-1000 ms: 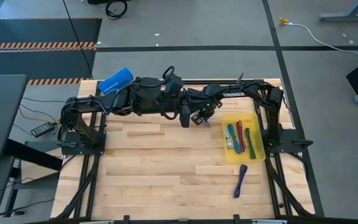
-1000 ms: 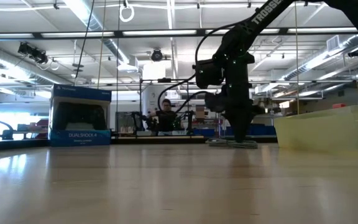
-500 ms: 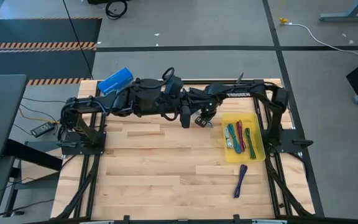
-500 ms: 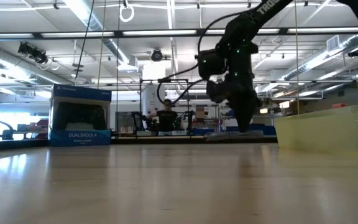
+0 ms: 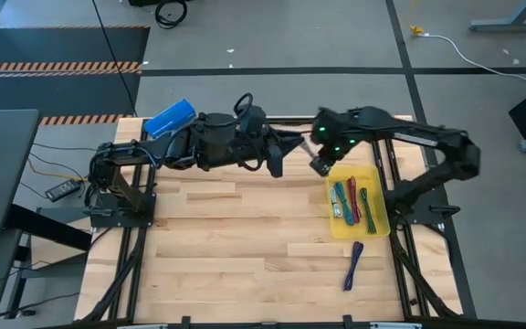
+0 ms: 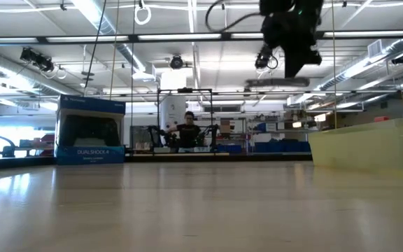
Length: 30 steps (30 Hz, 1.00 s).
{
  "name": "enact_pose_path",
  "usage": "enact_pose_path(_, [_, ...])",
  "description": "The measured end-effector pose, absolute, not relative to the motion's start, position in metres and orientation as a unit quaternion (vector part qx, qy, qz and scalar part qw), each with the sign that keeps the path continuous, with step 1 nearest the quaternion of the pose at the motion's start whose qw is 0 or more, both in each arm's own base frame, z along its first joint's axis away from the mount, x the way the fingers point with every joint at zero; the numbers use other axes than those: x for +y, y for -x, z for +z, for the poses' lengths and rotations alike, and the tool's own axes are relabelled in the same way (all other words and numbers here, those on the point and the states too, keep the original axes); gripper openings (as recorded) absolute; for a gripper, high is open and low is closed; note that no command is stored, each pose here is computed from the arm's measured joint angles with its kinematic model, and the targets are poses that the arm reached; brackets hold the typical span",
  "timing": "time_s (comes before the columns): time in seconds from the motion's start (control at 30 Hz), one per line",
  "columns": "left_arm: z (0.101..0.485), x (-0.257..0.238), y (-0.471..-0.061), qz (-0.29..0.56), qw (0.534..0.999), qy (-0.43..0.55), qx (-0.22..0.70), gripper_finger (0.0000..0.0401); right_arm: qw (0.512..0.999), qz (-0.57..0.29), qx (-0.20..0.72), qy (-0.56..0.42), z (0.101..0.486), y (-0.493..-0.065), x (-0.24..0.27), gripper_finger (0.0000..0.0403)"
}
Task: Pick and place USB-C Cables
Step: Put the gray USB cable into the yellow container
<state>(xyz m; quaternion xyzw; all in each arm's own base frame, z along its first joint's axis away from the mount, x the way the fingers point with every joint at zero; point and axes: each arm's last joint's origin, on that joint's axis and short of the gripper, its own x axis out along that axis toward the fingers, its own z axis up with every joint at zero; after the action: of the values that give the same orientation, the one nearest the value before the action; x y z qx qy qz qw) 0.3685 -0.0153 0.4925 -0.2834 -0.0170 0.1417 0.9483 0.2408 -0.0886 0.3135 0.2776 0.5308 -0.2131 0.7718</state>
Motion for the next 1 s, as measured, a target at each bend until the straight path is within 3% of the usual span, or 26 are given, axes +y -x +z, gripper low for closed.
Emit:
enact_pose_path(0.3, [0.502, -0.012, -0.367, 0.195, 0.933, 0.290, -0.086, 0.0094, 0.755, -0.252, 0.532, -0.289, 0.333, -0.207, -0.077, 0.0000])
enact_pose_path(0.67, [0.515, -0.021, -0.366, 0.139, 0.947, 0.260, -0.128, 0.0094, 0.714, -0.226, 0.590, -0.301, 0.330, -0.198, -0.060, 0.0000])
enact_pose_path(1.0, [0.515, -0.031, -0.365, 0.138, 0.933, 0.305, -0.134, 0.0094, 0.684, -0.232, 0.614, -0.318, 0.321, -0.185, -0.041, 0.0000])
